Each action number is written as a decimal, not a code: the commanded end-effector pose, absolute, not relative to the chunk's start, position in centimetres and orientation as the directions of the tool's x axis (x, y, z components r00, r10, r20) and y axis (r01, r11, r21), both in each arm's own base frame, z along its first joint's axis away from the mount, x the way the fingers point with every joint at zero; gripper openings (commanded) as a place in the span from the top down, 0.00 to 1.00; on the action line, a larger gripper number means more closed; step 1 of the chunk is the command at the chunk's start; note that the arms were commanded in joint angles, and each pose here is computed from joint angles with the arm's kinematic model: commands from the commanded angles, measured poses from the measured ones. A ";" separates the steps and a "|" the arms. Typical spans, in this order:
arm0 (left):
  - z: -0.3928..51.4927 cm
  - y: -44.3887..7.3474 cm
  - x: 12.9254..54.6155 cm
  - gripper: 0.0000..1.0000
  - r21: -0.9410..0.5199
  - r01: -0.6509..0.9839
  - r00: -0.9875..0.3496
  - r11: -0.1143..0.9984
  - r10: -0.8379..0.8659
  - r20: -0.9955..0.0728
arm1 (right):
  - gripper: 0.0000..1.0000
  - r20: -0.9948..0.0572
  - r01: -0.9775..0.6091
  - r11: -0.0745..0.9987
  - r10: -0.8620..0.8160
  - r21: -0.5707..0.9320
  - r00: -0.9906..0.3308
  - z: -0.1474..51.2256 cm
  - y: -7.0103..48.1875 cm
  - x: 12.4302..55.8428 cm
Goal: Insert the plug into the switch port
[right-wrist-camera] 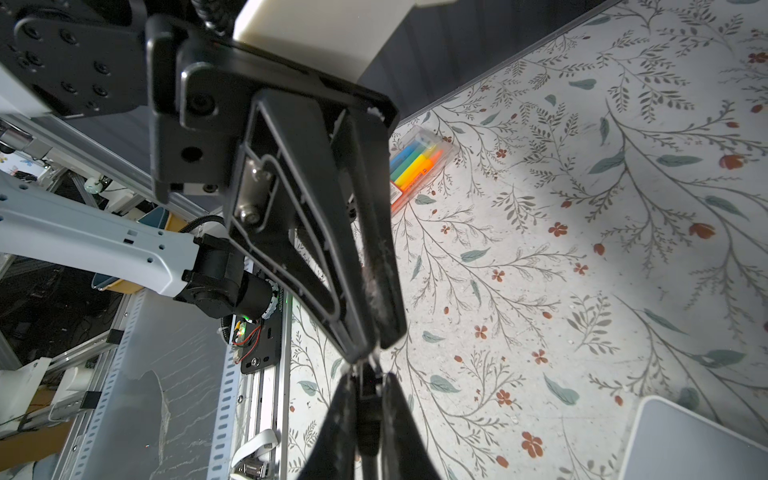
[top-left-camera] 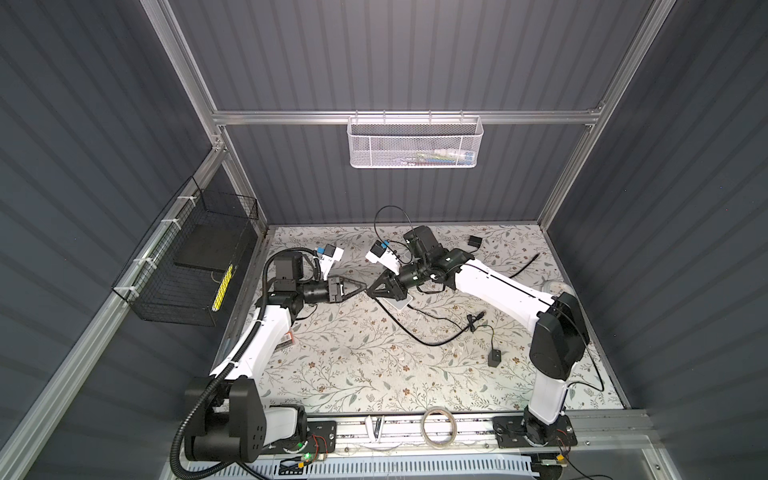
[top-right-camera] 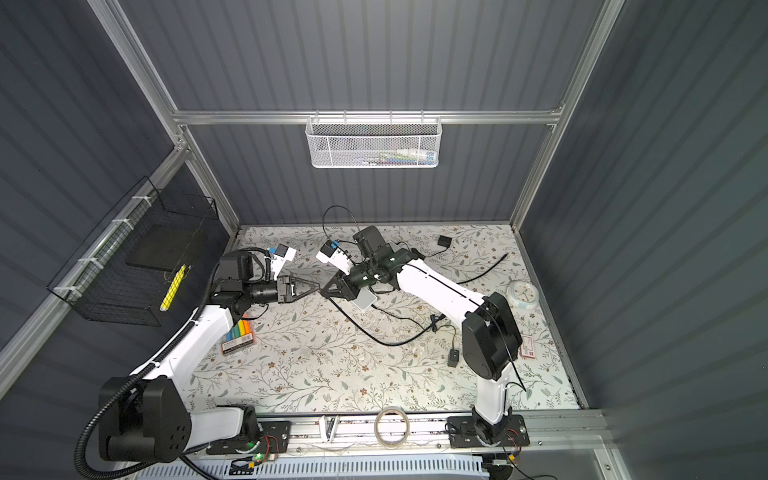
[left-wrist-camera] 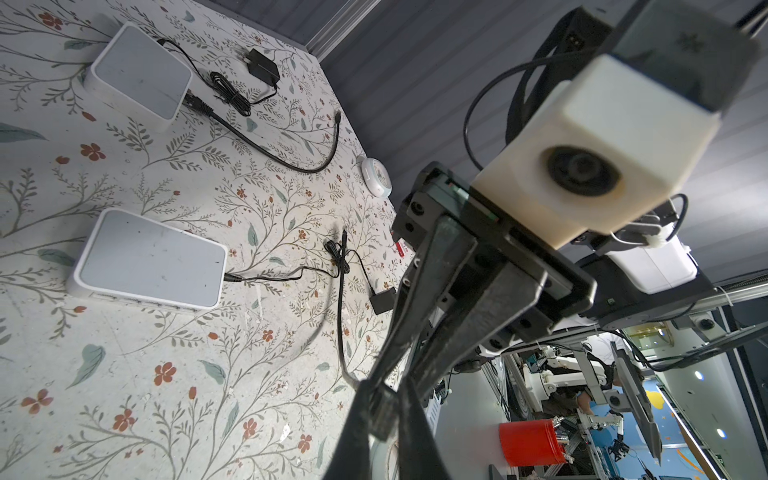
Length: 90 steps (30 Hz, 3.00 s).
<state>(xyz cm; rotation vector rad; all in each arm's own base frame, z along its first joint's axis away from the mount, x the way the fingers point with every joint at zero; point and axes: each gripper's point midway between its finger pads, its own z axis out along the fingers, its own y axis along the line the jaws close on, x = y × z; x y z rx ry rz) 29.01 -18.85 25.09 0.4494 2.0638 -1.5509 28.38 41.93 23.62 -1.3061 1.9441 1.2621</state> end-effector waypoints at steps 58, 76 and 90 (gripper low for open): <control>26.2 -14.8 32.0 0.46 -0.662 0.452 -0.787 0.598 -0.083 -0.612 | 1.00 -0.754 -0.950 0.305 -0.610 0.060 -0.244 23.0 41.5 30.0; 22.3 -17.6 31.1 0.36 -0.412 0.597 -0.728 0.688 0.251 -0.638 | 1.00 -0.729 -0.815 0.513 -0.662 -0.270 -0.175 33.9 31.0 33.3; 14.9 -20.7 34.9 0.00 0.050 0.801 -0.500 0.597 0.712 -0.493 | 1.00 -0.772 -0.791 0.581 -0.587 -0.191 -0.245 29.9 26.6 33.1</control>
